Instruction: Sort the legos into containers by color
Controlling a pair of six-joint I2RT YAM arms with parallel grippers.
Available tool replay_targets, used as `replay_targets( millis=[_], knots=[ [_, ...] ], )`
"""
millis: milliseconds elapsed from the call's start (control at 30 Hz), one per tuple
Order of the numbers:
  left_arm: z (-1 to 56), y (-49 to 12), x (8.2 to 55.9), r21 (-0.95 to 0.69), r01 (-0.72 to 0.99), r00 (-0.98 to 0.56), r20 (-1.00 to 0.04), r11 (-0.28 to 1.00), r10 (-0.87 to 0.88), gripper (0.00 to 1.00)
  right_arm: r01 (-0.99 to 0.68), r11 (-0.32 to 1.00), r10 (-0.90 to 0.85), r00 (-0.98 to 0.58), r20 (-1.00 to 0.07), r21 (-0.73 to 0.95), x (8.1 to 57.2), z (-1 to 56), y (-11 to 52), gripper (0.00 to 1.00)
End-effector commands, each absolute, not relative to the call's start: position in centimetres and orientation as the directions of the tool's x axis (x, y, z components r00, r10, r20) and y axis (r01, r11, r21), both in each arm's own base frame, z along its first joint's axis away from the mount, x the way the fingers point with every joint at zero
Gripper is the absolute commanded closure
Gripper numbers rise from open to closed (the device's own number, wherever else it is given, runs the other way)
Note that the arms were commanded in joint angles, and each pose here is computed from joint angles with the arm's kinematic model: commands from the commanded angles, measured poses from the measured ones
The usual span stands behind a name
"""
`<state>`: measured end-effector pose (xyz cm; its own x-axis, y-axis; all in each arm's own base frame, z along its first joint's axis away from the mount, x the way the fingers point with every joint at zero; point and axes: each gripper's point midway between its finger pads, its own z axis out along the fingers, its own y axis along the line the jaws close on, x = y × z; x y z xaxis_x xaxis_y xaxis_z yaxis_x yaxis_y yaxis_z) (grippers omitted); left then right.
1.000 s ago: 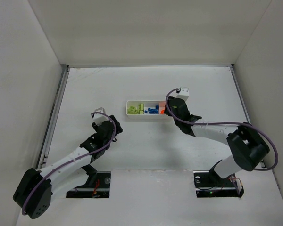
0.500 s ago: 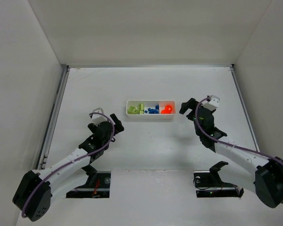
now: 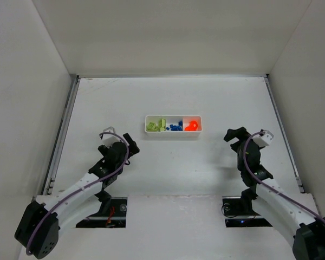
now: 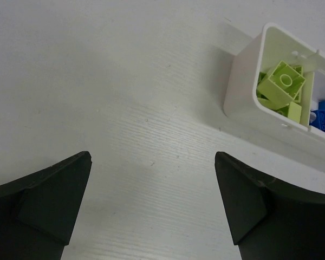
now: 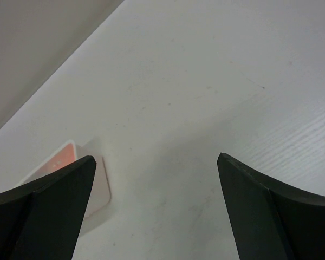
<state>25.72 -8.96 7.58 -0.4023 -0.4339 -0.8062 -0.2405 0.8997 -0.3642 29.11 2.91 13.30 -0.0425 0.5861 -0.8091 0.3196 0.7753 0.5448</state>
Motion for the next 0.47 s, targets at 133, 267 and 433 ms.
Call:
replay_targets(
  millis=[133, 267, 433],
  knots=[
    [7.74, -7.42, 25.66, -0.387, -0.266, -0.351, -0.814, 0.883, -0.463, 0.00, 0.357, 0.709, 0.640, 0.035, -0.767, 0.608, 28.27, 11.92, 1.03, 0.00],
    [7.75, -7.58, 25.57, -0.395, -0.261, -0.353, -0.810, 0.881, -0.468, 0.00, 0.349, 0.697, 0.657, 0.039, -0.753, 0.627, 28.18, 11.71, 0.85, 0.00],
    [7.33, -8.18, 25.36, -0.386, -0.246, -0.376, -0.807, 0.889, -0.455, 0.00, 0.330, 0.692, 0.668, 0.048, -0.743, 0.643, 27.91, 11.78, 0.98, 0.00]
  ],
)
